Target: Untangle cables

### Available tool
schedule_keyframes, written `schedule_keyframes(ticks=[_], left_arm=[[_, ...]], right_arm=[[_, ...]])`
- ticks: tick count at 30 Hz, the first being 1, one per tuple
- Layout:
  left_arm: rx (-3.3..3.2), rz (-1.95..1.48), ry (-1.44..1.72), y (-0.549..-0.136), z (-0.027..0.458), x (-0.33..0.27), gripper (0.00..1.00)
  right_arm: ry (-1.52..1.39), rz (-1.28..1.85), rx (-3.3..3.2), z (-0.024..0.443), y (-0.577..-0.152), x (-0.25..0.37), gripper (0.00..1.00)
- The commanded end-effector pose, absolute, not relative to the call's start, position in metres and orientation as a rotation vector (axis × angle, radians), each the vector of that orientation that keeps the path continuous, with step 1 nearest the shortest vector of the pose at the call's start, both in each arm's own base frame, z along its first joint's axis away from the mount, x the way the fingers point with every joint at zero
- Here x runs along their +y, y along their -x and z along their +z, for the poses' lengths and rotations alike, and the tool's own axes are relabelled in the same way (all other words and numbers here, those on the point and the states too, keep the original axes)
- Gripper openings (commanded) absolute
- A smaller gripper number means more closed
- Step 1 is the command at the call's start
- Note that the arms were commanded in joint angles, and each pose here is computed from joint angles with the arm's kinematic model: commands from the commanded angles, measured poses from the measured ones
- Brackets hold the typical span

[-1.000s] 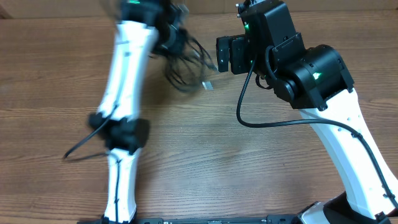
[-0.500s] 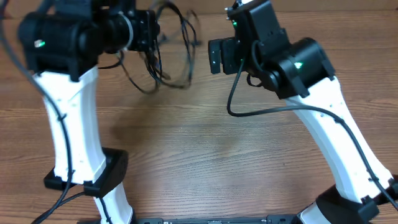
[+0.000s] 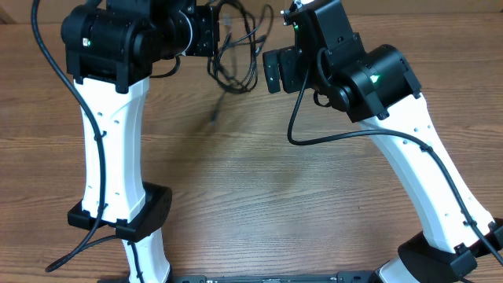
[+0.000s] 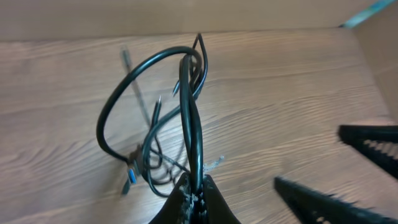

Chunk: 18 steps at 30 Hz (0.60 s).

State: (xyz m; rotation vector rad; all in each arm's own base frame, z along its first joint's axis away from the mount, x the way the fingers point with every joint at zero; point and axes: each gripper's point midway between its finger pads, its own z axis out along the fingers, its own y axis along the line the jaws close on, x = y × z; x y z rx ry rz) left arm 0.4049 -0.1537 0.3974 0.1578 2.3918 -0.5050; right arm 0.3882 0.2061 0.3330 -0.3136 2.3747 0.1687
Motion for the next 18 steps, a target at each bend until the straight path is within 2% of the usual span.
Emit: schedule_keyframes(ticks=[1,4,11,12,13,14,18], left_arm=[[2.487,-0.246,-0.039,-0.416,0.365,-0.126,0.04],[2.587,-0.092,-0.011,-0.425,0.326,-0.113,0.04],[2.668,-0.014,-0.048,-0.464,0.241,-0.12,0.05],[2.672,-0.013,-0.047,-0.468,0.232,-0.121,0.09],[2.675,-0.017,-0.047,-0.47,0.226,-0.122,0.47],[2.677,-0.021,-0.049,-0.471,0.222,-0.123,1.0],[2.621,-0.01,-0.032,-0.475,0.243,-0.118,1.0]], right_arm=[[0.305,0.172,2.336,0.344,-0.391,0.204,1.0],[0.307,0.169,2.341,0.343,-0.39,0.204,1.0],[0.311,0.162,2.357,0.34,-0.388,0.202,1.0],[0.312,0.16,2.361,0.34,-0.387,0.202,1.0],[0.313,0.157,2.366,0.339,-0.386,0.201,1.0],[0.314,0.155,2.371,0.338,-0.385,0.201,1.0],[0.312,0.158,2.366,0.337,-0.388,0.202,1.0]])
